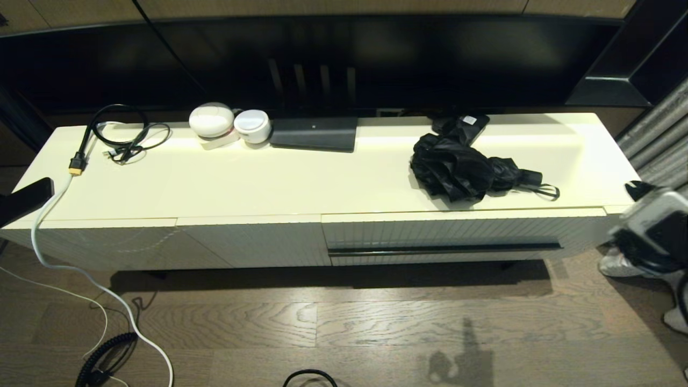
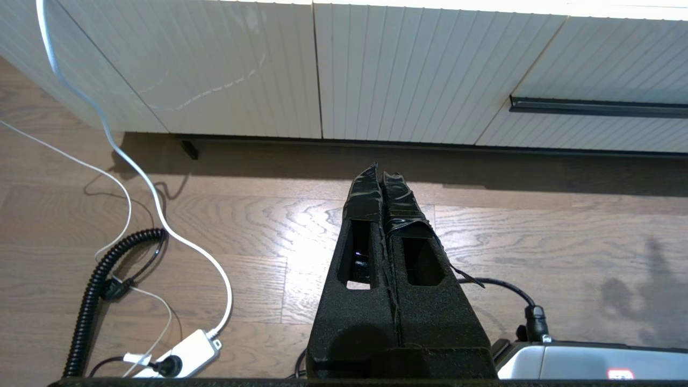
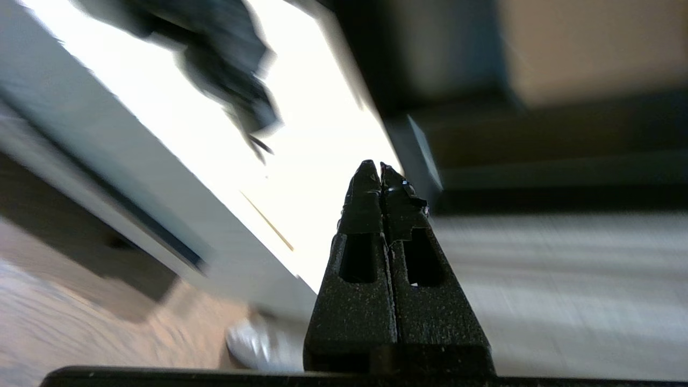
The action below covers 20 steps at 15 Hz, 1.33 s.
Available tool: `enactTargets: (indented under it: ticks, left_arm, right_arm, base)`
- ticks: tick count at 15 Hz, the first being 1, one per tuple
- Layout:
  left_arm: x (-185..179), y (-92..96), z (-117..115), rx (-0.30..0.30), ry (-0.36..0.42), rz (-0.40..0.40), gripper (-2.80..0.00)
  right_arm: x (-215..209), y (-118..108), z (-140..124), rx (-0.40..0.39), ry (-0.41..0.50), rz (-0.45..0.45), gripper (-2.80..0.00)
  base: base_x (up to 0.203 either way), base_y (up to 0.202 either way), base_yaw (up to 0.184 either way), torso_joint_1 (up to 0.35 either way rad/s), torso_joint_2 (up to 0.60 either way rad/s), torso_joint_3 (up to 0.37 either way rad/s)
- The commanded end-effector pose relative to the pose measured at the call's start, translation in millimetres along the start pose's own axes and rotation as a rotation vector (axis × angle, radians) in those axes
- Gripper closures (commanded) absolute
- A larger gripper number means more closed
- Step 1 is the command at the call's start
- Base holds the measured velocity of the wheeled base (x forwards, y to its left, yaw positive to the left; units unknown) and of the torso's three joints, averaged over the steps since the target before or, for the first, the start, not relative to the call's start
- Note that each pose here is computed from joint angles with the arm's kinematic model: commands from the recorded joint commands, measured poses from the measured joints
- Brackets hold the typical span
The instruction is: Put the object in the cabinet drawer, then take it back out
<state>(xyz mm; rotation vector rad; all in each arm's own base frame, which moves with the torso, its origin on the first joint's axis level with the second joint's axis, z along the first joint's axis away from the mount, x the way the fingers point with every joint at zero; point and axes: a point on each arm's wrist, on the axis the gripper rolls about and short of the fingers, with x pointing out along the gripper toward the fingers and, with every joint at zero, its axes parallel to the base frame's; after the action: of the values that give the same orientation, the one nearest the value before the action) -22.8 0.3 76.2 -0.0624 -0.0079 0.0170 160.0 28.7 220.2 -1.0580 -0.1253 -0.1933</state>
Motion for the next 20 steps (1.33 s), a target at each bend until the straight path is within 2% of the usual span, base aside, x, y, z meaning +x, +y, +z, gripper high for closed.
enactTargets:
  ticks: [1,4,7,10,14,17,19,20]
  left_arm:
    - [0,0.0,0,-0.001,0.0,0.001,0.0]
    - [0,0.0,0,-0.001,0.0,0.001,0.0]
    - [0,0.0,0,-0.001,0.0,0.001,0.0]
    - [0,0.0,0,-0.001,0.0,0.001,0.0]
    - [0,0.0,0,-0.001,0.0,0.001,0.0]
    - [0,0.0,0,-0.001,0.0,0.0,0.0]
    - [0,0.0,0,-0.001,-0.001,0.001,0.0]
    - [0,0.0,0,-0.001,0.0,0.001,0.0]
  right_arm:
    - [-52,-46,-4,0.106,0.033,-0.165,0.0]
    - [-102,-62,-15,0.233,0.095,-0.23,0.0]
    - [-142,-54,-29,0.408,0.181,-0.212,0.0]
    - [-172,-32,-43,0.601,0.271,-0.093,0.0]
    - [-210,0,-58,0.791,0.262,0.175,0.0]
    - [-224,22,-70,0.933,0.279,0.23,0.0]
    - [-227,39,-80,0.971,0.294,0.253,0.0]
    - [-228,38,-79,0.982,0.291,0.277,0.0]
  base:
    - [0.0,0.0,0.0,0.0,0.0,0.0]
    - [0.0,0.0,0.0,0.0,0.0,0.0]
    - [0.0,0.0,0.0,0.0,0.0,0.0]
    - [0.0,0.0,0.0,0.0,0.0,0.0]
    - [0.0,0.0,0.0,0.0,0.0,0.0]
    - [0.0,0.0,0.0,0.0,0.0,0.0]
    - [0.0,0.0,0.0,0.0,0.0,0.0]
    - [0.0,0.0,0.0,0.0,0.0,0.0]
